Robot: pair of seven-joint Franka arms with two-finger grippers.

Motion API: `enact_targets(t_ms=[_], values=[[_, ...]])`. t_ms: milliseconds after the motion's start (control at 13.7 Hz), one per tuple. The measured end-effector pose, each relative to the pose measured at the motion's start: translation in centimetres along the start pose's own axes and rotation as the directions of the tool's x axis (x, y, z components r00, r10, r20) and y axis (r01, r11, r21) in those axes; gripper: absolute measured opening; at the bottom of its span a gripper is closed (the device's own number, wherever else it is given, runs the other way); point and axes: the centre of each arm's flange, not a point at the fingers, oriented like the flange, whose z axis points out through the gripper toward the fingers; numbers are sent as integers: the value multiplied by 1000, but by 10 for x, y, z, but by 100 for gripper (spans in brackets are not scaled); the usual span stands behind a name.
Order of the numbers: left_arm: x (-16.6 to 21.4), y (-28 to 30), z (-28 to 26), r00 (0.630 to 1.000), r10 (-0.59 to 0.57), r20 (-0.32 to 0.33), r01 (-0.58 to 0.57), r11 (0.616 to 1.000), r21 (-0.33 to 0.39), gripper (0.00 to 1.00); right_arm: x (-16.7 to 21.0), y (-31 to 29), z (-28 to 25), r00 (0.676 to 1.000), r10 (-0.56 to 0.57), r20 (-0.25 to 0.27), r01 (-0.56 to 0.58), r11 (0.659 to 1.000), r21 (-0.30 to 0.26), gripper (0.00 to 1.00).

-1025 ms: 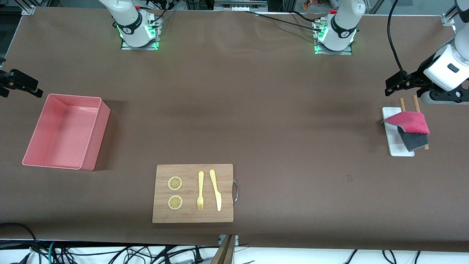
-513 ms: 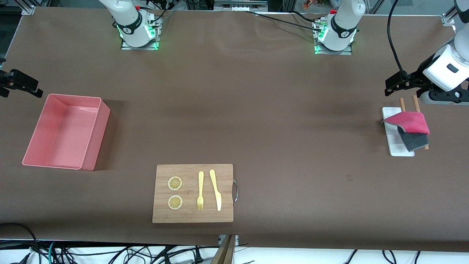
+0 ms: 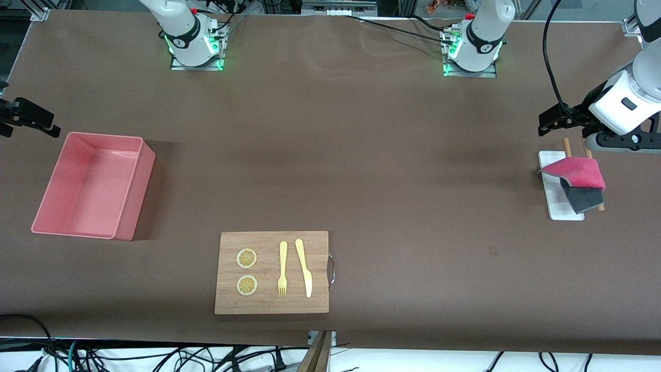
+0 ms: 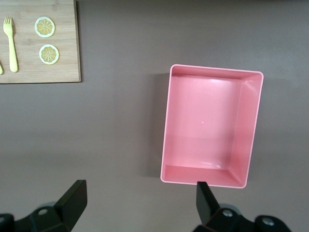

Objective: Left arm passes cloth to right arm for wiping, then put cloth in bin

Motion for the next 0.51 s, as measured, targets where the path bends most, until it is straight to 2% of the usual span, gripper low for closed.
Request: enact_targets(t_ms=[513], values=[[0, -2, 10, 999, -3, 46, 3, 1000, 1, 100, 0, 0, 0, 1000, 0, 0, 0, 1000, 0, 100]])
